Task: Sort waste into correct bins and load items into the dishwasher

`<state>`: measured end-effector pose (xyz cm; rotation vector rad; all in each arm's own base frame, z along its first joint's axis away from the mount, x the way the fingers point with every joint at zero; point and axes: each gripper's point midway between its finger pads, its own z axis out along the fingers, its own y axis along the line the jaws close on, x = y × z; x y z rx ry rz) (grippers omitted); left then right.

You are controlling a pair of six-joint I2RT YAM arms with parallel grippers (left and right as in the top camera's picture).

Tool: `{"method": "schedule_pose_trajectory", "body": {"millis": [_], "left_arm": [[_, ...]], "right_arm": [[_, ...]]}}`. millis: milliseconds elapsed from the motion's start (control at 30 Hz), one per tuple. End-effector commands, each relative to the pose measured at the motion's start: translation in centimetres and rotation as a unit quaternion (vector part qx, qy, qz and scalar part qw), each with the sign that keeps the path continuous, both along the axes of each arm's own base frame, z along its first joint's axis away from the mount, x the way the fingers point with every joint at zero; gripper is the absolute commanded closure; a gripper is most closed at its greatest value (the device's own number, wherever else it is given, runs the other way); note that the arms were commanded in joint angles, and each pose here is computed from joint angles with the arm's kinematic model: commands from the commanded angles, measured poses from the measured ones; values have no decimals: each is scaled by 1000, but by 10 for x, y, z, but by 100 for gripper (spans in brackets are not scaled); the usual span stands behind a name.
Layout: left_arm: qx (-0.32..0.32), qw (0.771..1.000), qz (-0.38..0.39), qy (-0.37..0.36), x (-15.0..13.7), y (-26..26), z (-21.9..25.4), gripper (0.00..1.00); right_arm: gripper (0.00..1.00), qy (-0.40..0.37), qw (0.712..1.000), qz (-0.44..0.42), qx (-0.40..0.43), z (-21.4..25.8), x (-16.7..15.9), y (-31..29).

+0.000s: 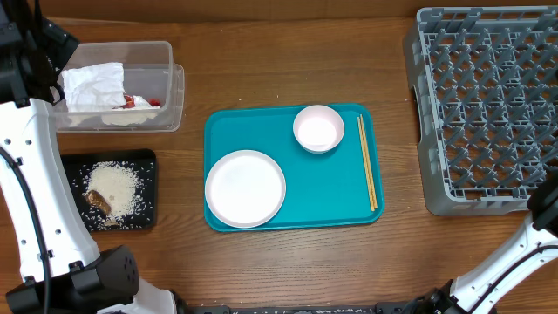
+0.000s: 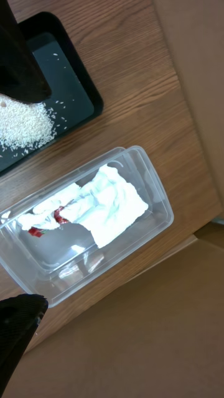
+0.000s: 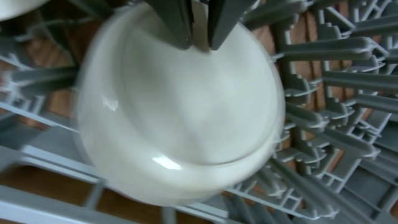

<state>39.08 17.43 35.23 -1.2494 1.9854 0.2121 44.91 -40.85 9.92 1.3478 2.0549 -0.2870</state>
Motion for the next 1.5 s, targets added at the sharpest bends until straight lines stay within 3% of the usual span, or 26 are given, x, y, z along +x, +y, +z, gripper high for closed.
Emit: {"method": "schedule_pose_trajectory", "body": {"millis": [0, 200, 300, 700, 1033, 1300, 1467], "left_arm": [[4, 1000, 8, 1, 0, 3, 0, 0], [4, 1000, 8, 1, 0, 3, 0, 0], [4, 1000, 8, 1, 0, 3, 0, 0], [4, 1000, 8, 1, 0, 3, 0, 0], [4, 1000, 8, 1, 0, 3, 0, 0], [4, 1000, 8, 1, 0, 3, 0, 0], [4, 1000, 8, 1, 0, 3, 0, 0]], "right_arm": [[89, 6, 999, -39, -27, 24, -22, -19], [84, -46, 996, -41, -63, 93, -27, -21], [82, -65, 995, -33, -67, 105, -23, -19], [82, -81, 996, 24, -11, 48, 11, -10], [81, -25, 999, -10, -19, 0, -3, -28], [85, 20, 997, -57, -55, 4, -31, -48], [88, -24, 997, -40, -55, 44, -23, -39]]}}
